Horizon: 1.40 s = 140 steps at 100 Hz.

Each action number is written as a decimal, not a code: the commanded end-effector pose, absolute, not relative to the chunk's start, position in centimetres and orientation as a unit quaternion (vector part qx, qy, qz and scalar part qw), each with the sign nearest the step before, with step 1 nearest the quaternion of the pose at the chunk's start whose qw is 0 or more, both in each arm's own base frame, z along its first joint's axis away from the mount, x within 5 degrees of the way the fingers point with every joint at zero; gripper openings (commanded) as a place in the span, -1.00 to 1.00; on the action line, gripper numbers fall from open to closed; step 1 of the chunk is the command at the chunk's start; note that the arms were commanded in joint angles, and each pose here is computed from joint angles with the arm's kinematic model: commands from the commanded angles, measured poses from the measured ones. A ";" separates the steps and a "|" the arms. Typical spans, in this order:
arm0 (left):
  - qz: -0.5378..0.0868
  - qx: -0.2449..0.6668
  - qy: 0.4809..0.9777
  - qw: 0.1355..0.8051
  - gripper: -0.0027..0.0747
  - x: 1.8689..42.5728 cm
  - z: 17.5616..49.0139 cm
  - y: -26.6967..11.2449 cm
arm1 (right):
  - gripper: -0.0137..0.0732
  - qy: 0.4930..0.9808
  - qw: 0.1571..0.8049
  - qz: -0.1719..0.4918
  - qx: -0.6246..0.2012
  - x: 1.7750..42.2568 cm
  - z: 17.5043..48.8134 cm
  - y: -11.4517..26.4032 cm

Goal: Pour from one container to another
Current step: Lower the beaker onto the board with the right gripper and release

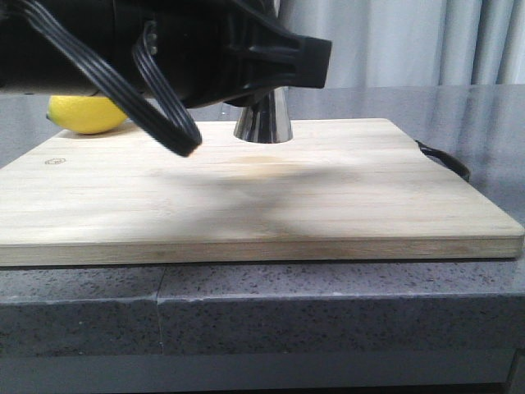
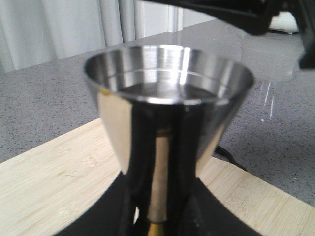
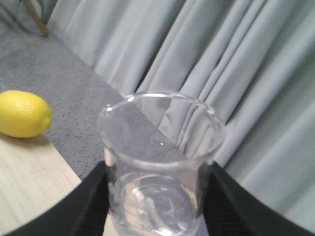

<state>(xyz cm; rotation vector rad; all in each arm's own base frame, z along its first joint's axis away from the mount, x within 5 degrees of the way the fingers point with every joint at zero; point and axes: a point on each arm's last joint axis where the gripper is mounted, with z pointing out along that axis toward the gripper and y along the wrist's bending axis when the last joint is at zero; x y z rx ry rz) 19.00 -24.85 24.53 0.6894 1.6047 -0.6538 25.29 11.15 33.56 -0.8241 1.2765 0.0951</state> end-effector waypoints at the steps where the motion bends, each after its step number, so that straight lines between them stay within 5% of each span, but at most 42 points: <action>1: -0.310 0.268 0.640 0.651 -0.98 18.9 27.6 -24.8 | -0.22 0.574 0.753 0.085 -0.311 25.6 35.2 10.5; 71: -0.310 0.268 0.640 0.651 -0.98 18.9 27.6 -24.8 | -0.22 0.639 0.706 0.161 -0.260 32.8 24.9 11.0; 140: -0.310 0.268 0.640 0.651 -0.98 18.9 27.6 -24.8 | -0.22 0.663 0.683 0.174 -0.253 34.0 21.4 11.0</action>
